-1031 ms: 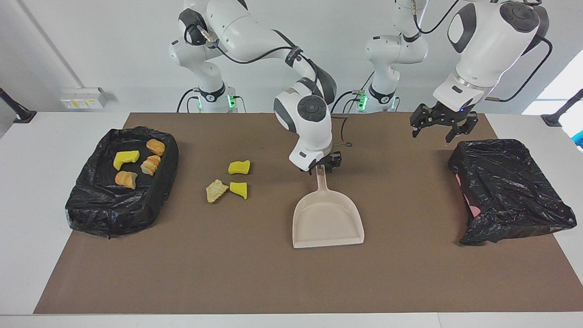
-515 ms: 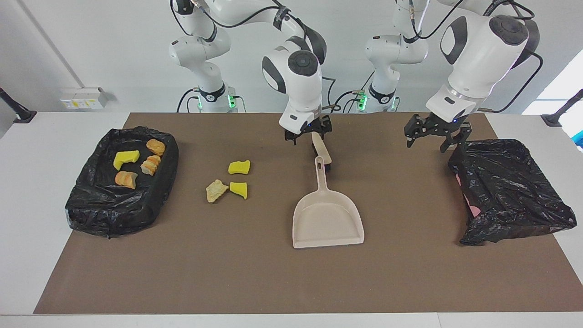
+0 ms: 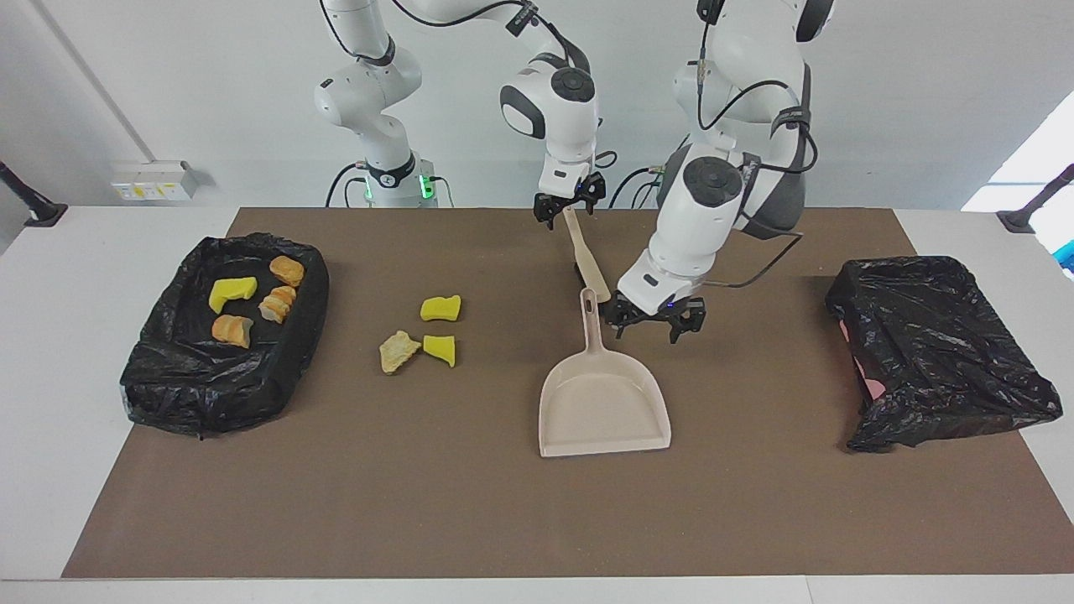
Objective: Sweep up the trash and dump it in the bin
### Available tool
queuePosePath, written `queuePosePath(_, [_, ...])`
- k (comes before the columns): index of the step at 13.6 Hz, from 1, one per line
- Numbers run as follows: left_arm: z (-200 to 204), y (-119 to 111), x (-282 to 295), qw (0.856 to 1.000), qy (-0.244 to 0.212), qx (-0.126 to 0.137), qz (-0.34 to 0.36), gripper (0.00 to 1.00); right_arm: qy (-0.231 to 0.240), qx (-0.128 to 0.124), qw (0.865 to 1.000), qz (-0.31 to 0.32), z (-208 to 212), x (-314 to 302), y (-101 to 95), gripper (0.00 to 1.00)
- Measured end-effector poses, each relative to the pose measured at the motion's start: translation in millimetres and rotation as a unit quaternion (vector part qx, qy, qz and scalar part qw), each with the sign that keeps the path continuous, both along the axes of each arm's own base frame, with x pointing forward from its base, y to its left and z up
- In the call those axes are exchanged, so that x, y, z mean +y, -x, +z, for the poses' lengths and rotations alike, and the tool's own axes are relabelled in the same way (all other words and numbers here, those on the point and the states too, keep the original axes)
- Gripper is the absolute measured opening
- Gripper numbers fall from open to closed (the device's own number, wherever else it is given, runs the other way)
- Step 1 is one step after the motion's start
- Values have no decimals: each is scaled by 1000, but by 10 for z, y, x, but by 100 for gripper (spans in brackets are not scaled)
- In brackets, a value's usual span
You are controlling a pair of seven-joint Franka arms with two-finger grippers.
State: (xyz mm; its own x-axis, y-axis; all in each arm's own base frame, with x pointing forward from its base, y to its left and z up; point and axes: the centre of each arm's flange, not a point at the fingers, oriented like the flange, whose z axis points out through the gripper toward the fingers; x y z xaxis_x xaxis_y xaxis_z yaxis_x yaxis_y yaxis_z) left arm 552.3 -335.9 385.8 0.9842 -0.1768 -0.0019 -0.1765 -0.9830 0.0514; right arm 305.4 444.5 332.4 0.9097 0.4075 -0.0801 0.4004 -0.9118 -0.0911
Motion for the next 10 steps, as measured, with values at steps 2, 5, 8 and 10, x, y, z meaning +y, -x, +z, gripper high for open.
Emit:
queuePosePath(2, [-151,143,-118,1000,-4,6,-7,100,0,0,1000,-1,-9,0,-9,97])
queuePosePath(5, [-252,272,-219,1000,-9,14,-1,100,-1,0,1000,-1,4,4,-14,60])
queuePosePath(8, [-309,344,-257,1000,-13,20,4,80,1,1,1000,-2,1,-4,-20,29])
queuePosePath(10, [-314,349,-253,1000,-14,20,7,73,3,3,1000,-4,-2,-18,-32,27])
